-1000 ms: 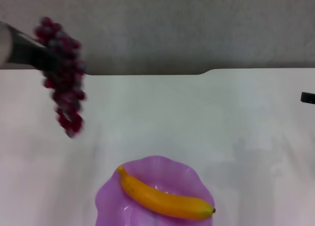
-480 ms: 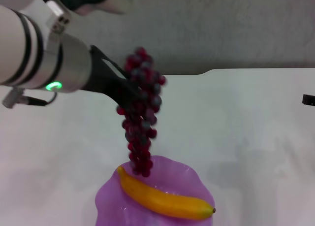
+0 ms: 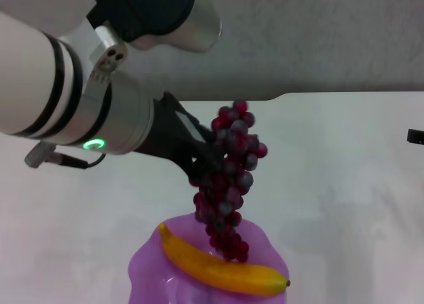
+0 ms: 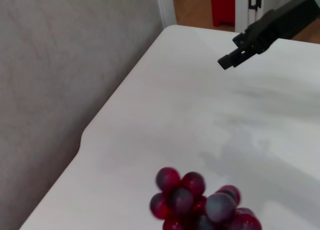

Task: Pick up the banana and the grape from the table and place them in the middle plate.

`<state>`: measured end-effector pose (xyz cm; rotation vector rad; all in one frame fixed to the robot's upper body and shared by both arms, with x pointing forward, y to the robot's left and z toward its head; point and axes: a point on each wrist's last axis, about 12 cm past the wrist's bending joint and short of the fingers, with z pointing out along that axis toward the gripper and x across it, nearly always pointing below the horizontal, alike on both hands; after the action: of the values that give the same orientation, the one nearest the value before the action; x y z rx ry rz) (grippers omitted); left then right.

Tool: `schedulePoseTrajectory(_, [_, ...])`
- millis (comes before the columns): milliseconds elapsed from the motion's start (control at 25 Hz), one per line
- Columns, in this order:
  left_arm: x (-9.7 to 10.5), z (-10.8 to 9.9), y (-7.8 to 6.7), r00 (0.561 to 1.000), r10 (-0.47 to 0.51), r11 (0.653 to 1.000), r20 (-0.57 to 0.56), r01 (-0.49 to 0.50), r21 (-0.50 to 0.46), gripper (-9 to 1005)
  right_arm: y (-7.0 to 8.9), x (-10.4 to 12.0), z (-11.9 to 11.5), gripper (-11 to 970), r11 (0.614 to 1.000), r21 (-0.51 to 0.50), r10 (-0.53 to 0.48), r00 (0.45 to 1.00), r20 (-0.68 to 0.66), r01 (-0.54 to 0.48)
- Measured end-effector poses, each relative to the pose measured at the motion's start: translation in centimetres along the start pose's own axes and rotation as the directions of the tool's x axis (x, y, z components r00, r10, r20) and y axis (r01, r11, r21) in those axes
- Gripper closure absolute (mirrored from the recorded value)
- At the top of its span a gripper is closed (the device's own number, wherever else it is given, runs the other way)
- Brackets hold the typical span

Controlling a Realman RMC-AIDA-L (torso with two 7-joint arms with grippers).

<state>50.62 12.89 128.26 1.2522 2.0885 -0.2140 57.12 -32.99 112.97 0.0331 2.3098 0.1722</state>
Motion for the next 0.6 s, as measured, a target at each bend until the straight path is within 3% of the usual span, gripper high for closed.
schedulePoseTrajectory(360, [2.3,0.4,0.3,0.997,-0.054,0.998,-0.056,0.054,0.010,838,0.3,-0.1,0.1,82,1.000,-0.008,-0.007,1.000,-0.003,0.007])
schedulePoseTrajectory(600, [4.1,1.1,-0.3,0.991,-0.081,0.996,-0.105,0.085,0.036,840,0.3,-0.2,0.1,82,1.000,-0.007,-0.005,1.000,-0.004,0.005])
